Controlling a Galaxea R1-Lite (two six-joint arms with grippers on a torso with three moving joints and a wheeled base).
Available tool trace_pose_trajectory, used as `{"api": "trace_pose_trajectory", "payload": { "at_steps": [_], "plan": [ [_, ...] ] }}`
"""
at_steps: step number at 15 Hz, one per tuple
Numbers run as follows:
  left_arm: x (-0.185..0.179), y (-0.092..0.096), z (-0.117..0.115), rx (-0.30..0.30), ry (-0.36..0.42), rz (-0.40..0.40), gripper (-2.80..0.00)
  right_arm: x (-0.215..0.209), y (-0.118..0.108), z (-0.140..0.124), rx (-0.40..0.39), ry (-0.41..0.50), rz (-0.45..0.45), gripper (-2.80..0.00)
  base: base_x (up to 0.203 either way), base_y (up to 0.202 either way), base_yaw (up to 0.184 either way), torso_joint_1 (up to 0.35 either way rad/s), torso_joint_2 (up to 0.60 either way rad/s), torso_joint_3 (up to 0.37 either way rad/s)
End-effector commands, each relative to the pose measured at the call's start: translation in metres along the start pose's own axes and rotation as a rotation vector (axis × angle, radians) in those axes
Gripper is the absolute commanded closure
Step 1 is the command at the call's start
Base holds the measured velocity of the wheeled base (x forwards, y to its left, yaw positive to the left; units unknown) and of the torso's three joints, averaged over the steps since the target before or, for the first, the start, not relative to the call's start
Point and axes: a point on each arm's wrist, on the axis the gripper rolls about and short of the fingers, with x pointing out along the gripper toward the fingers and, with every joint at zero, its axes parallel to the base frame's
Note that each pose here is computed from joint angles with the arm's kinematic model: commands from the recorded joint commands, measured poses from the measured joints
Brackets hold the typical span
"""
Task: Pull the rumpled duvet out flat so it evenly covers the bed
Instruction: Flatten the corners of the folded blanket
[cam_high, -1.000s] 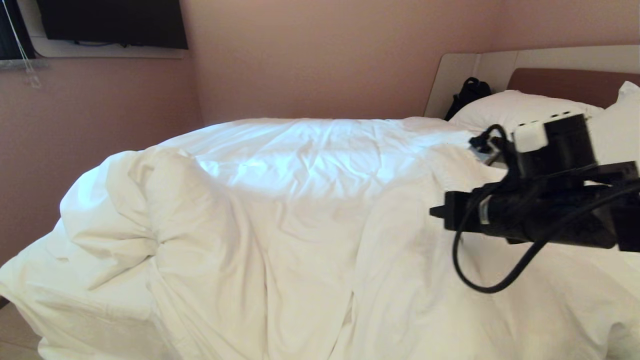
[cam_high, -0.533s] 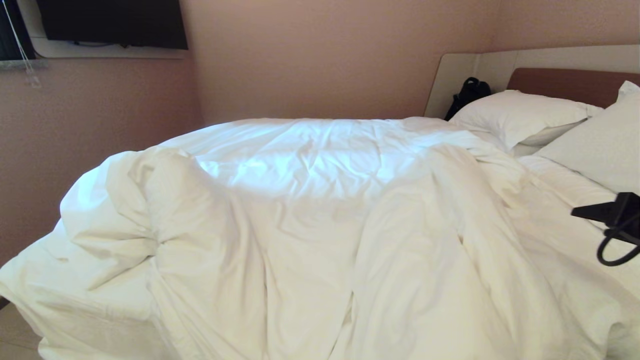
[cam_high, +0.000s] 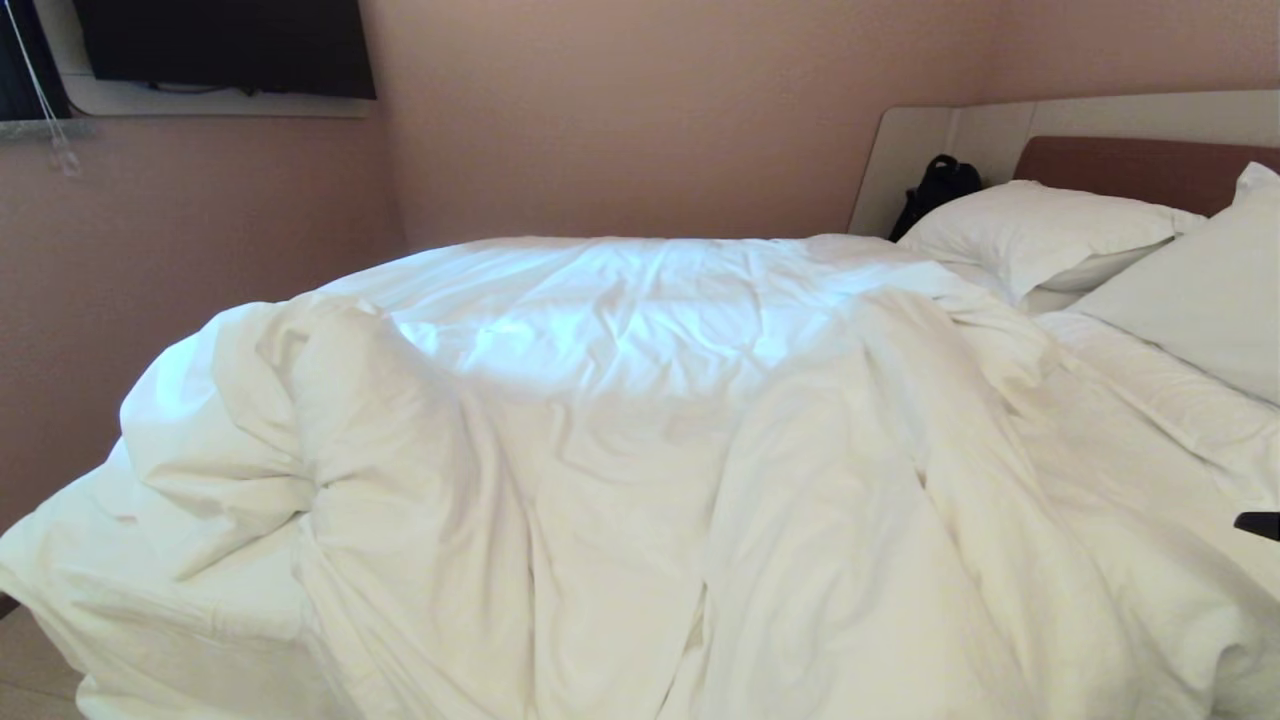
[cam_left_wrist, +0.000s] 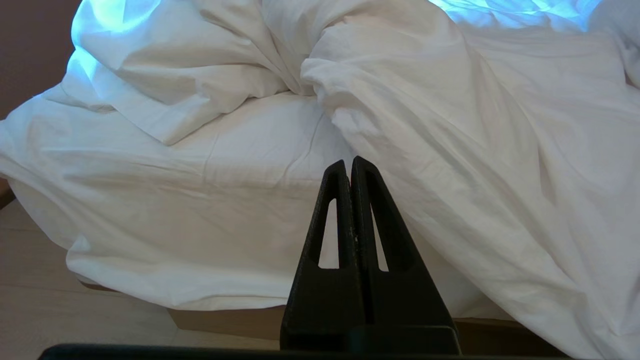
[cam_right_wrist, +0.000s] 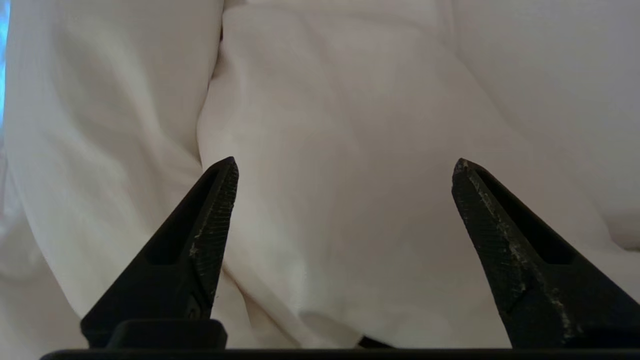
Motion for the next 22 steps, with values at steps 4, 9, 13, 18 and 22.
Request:
{"api": "trace_pose_trajectory", "payload": {
  "at_steps": [4,9,13,18,22],
  "plan": [
    [0.000,0.000,0.000,0.000,0.000,0.000,0.00,-0.016,-0.006,-0.028,-0.205,-0.006,0.070,-2.80,0.000,0.000,0.000,0.000,0.00,0.000],
    [0.000,0.000,0.000,0.000,0.000,0.000,0.00,-0.011,-0.016,-0.028,-0.218,0.015,0.043,-2.80,0.000,0.000,0.000,0.000,0.00,0.000],
    [0.000,0.000,0.000,0.001,0.000,0.000,0.00,0.015,-0.037,-0.023,-0.172,0.097,0.048,-2.80,0.000,0.000,0.000,0.000,0.00,0.000],
    [0.000,0.000,0.000,0.000,0.000,0.000,0.00,0.044,-0.060,-0.030,-0.269,0.186,0.084,-2.80,0.000,0.000,0.000,0.000,0.00,0.000],
    [0.000,0.000,0.000,0.000,0.000,0.000,0.00,0.054,-0.067,-0.034,-0.287,0.208,0.165,-2.80,0.000,0.000,0.000,0.000,0.00,0.000]
  ]
}}
